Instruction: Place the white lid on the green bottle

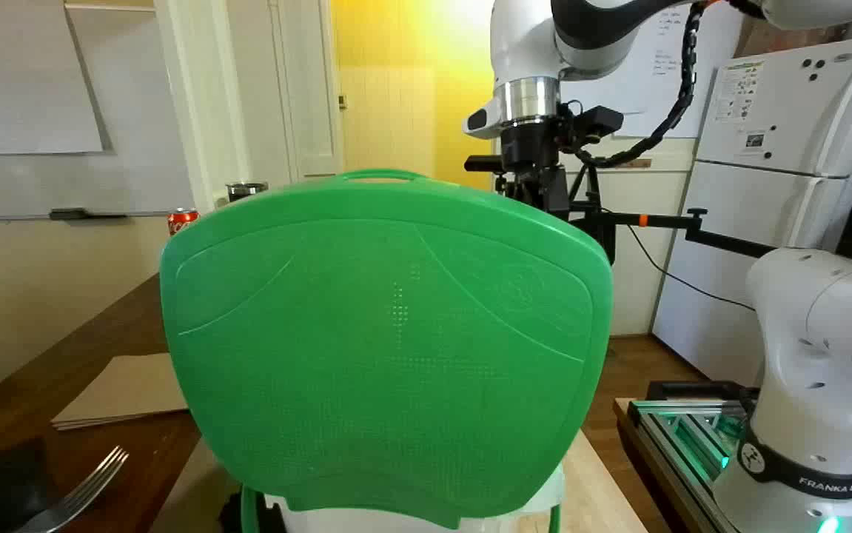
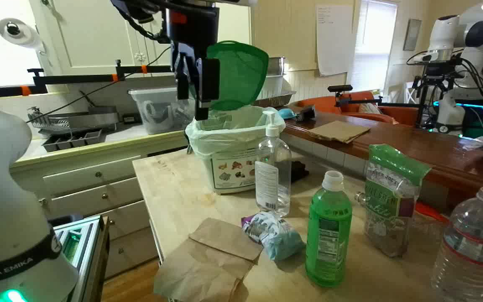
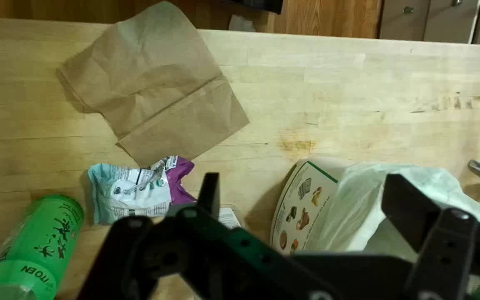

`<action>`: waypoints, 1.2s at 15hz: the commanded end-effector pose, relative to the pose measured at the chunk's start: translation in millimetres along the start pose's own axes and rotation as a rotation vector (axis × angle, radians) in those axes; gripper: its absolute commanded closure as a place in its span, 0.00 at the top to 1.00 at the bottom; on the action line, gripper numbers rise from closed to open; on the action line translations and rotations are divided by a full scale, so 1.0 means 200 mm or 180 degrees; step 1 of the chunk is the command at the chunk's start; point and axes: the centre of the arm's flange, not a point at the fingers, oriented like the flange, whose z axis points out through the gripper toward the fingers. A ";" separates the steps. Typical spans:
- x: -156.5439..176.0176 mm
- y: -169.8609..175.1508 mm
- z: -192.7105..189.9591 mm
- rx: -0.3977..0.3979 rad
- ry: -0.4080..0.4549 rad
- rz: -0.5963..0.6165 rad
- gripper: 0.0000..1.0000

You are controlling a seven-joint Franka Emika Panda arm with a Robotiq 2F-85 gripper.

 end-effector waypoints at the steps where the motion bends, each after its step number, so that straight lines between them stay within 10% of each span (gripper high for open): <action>1: 0.00 0.00 0.00 0.0000 0.0000 0.0000 1.00; 6: 0.00 0.00 0.00 0.0000 0.0000 0.0000 1.00; 18: -0.12 0.62 0.24 -0.0286 0.0129 0.0982 1.00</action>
